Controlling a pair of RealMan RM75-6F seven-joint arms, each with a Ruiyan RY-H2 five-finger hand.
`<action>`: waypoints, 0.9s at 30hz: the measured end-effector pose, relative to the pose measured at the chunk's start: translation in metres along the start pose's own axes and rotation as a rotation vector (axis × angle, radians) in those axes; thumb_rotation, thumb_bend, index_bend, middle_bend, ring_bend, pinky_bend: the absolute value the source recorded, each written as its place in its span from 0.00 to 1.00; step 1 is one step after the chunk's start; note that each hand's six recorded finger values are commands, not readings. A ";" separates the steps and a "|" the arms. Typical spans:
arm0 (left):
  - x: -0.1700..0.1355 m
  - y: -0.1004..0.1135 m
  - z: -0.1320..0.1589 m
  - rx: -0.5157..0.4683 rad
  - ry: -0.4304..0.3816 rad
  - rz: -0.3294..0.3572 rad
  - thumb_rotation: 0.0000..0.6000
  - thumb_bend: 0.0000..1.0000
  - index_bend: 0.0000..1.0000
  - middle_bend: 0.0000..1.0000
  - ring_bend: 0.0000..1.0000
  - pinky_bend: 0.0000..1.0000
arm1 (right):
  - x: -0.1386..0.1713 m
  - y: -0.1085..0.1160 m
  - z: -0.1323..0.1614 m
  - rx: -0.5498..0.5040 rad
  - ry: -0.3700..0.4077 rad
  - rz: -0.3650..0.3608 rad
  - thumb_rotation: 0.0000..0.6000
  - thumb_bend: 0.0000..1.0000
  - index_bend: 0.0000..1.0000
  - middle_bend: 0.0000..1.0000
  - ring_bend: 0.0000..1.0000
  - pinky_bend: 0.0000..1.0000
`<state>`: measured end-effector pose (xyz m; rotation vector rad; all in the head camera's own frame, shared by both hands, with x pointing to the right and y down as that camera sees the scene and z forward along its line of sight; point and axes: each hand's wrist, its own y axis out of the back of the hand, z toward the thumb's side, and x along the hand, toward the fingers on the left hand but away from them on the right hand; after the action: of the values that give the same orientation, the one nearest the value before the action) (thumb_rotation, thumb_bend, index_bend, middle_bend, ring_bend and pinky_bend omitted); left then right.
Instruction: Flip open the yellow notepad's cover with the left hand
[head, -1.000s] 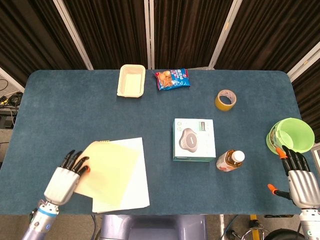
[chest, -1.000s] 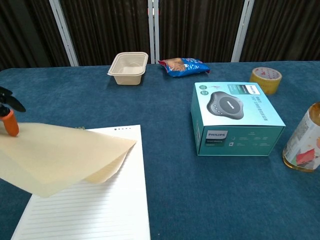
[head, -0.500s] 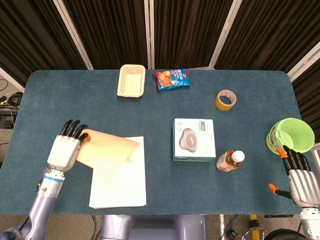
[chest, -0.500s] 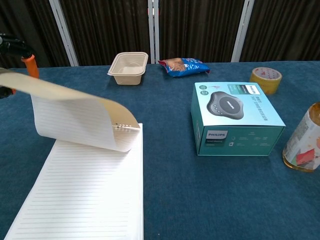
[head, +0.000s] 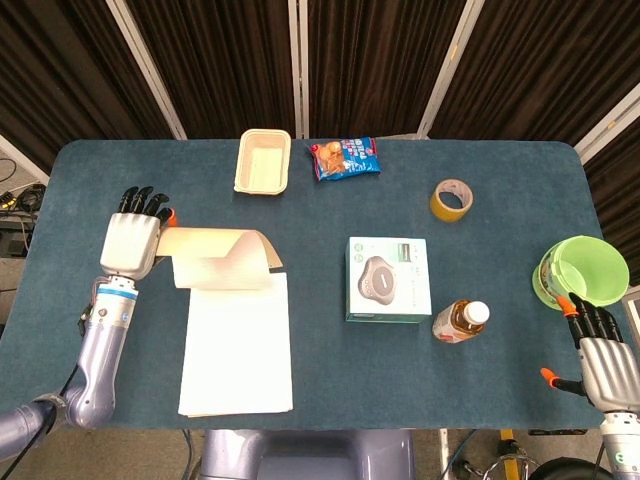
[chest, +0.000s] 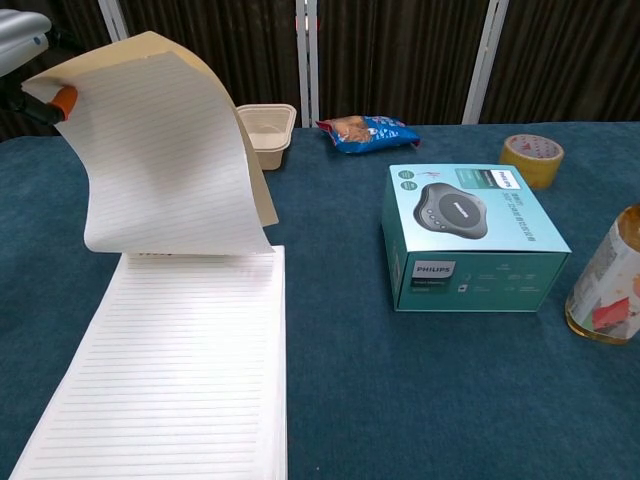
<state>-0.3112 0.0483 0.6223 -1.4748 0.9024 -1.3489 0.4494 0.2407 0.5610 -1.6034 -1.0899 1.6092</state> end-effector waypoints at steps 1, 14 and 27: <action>0.004 0.000 -0.001 0.003 0.004 -0.001 1.00 0.66 0.72 0.23 0.11 0.10 | 0.000 -0.001 0.000 0.001 -0.002 0.002 1.00 0.00 0.00 0.00 0.00 0.00; 0.047 -0.012 0.011 0.097 -0.012 -0.003 1.00 0.64 0.61 0.13 0.10 0.10 | -0.007 -0.009 -0.006 0.016 -0.025 0.024 1.00 0.00 0.00 0.00 0.00 0.00; 0.077 -0.039 0.021 0.278 0.020 0.022 1.00 0.52 0.20 0.00 0.00 0.03 | -0.006 -0.012 -0.006 0.030 -0.026 0.027 1.00 0.00 0.00 0.00 0.00 0.00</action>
<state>-0.2830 -0.0091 0.6841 -1.2366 0.7085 -1.4122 0.4544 0.2416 0.5752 -1.5882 -1.0571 1.6602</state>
